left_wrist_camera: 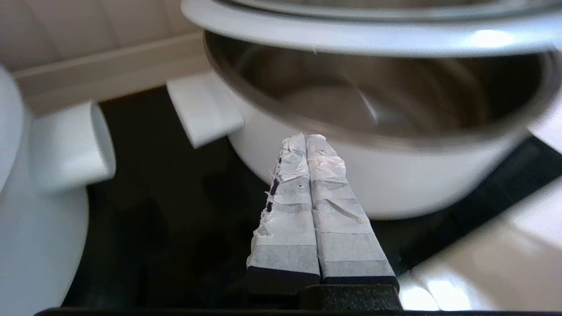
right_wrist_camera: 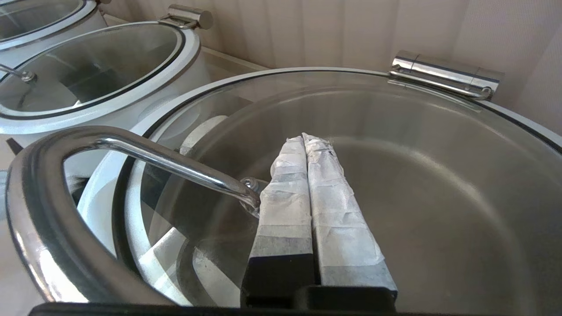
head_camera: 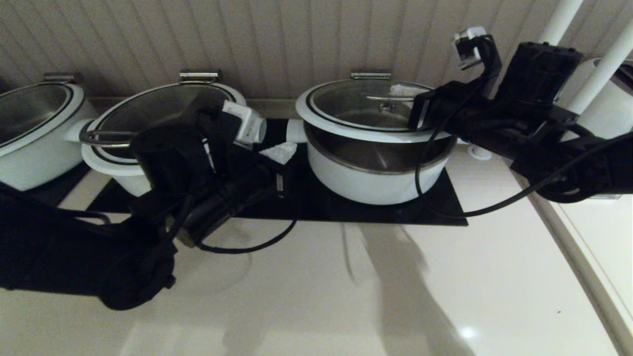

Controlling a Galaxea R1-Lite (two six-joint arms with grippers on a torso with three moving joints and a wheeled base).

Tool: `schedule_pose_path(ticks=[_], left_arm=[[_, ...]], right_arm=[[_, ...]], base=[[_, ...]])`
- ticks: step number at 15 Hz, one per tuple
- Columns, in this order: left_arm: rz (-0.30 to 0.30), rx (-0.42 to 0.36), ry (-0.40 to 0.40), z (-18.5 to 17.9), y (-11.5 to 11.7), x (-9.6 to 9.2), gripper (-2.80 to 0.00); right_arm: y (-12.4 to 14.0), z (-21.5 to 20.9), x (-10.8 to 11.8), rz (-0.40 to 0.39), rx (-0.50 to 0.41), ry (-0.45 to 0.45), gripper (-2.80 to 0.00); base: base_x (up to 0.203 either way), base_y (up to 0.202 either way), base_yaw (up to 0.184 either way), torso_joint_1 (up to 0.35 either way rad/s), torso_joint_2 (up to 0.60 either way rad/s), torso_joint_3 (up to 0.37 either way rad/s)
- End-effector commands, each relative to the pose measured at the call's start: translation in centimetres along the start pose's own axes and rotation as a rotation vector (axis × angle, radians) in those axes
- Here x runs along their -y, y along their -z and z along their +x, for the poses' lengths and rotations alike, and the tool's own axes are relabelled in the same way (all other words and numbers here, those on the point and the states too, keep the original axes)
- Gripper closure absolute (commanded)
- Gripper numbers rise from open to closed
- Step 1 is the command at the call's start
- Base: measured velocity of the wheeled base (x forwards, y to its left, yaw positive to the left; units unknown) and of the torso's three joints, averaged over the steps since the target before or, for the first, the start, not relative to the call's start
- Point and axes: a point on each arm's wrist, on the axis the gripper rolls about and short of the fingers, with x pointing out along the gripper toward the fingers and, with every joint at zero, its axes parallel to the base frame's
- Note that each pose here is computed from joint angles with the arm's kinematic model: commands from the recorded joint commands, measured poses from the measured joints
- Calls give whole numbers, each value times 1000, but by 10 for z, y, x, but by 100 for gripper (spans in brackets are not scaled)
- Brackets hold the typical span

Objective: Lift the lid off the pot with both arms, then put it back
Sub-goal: Hold the pot lid with the left arm

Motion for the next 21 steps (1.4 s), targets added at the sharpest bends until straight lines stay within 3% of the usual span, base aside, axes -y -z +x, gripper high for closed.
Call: schedule_pose_path(ticks=[1,10,16,21], left_arm=[[-3,-10,1,20,12,4,0],[-6,109,-7,71,-2,9,0],[-6,90,-3,77,4,11,0],[-8,111,-1,90,-5,15,0]], right_arm=[[4,4,1,1,-3,-3,0],[4,3,1,-1,2,-1,0],[0,2,1,-6,25,0,0],[-3,2,1,-10,43,0,0]], base=[[0,0,0,0,0,0],[0,0,0,0,0,0],[0,0,0,0,0,0],[0,0,0,0,0,0]])
